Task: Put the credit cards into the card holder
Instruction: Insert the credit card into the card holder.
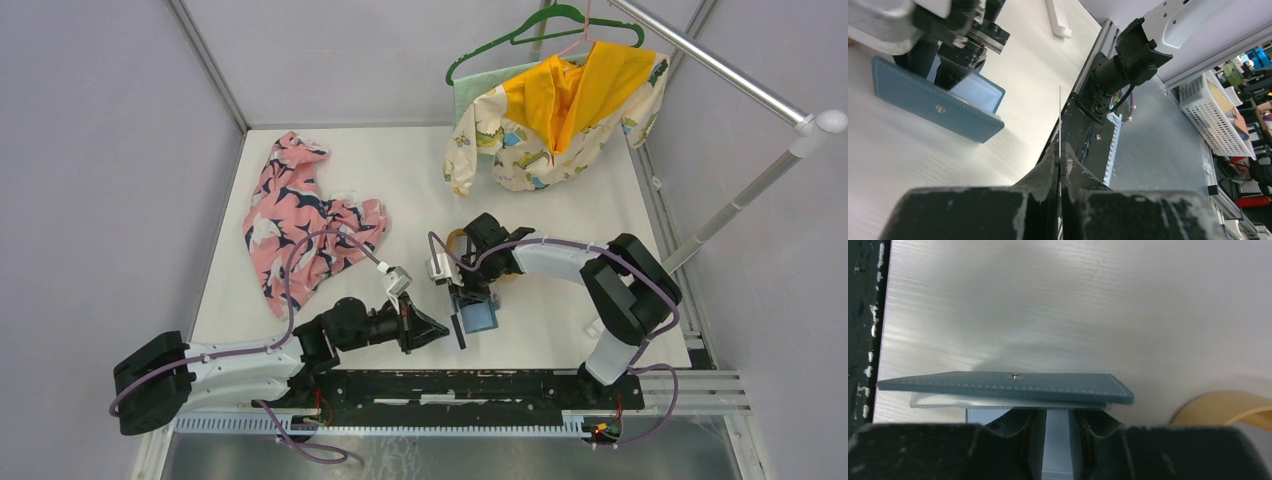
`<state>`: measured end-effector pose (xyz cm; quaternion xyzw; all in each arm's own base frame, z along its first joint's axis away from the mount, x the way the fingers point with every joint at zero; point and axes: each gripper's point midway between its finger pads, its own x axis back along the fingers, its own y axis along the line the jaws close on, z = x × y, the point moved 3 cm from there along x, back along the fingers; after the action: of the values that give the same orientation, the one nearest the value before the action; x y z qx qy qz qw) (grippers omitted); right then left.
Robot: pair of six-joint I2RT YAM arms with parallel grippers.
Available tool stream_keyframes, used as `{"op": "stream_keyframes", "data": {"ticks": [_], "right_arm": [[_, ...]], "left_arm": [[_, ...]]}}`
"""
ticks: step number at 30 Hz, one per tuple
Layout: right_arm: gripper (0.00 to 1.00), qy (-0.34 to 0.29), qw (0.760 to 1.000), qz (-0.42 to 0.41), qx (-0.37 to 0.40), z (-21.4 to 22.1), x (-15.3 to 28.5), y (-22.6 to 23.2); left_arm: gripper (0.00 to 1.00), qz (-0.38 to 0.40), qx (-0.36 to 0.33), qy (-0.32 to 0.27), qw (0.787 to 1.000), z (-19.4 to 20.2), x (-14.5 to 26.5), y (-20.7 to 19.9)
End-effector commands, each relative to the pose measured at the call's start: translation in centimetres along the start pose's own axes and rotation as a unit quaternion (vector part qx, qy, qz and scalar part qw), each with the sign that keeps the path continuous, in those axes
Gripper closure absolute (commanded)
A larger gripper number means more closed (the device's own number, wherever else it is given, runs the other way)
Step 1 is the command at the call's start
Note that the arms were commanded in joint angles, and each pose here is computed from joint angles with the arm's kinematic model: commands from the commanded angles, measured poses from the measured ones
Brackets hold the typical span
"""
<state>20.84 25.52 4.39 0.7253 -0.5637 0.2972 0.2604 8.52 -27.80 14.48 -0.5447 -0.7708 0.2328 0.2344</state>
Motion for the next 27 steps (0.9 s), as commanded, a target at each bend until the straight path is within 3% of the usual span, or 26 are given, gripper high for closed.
{"op": "stream_keyframes", "data": {"ticks": [1, 10, 18, 27], "right_arm": [[0.73, -0.022, 0.998, -0.017, -0.051, -1.5, -0.3, -0.1], [0.63, -0.068, 0.994, -0.050, -0.064, -2.8, 0.8, 1.2], [0.63, -0.112, 0.986, -0.095, -0.077, -4.3, 0.9, 2.6], [0.59, -0.135, 0.969, -0.091, -0.188, -4.8, -0.3, 2.3]], "left_arm": [[0.98, 0.006, -0.041, -0.021, 0.999, -2.2, -1.1, -1.0], [0.98, 0.009, -0.040, -0.038, 0.998, -3.0, -0.3, -1.5], [0.98, 0.002, -0.037, -0.053, 0.998, -3.3, 1.0, -1.5], [0.98, -0.005, -0.035, -0.049, 0.998, -3.0, 1.1, -1.3]]}}
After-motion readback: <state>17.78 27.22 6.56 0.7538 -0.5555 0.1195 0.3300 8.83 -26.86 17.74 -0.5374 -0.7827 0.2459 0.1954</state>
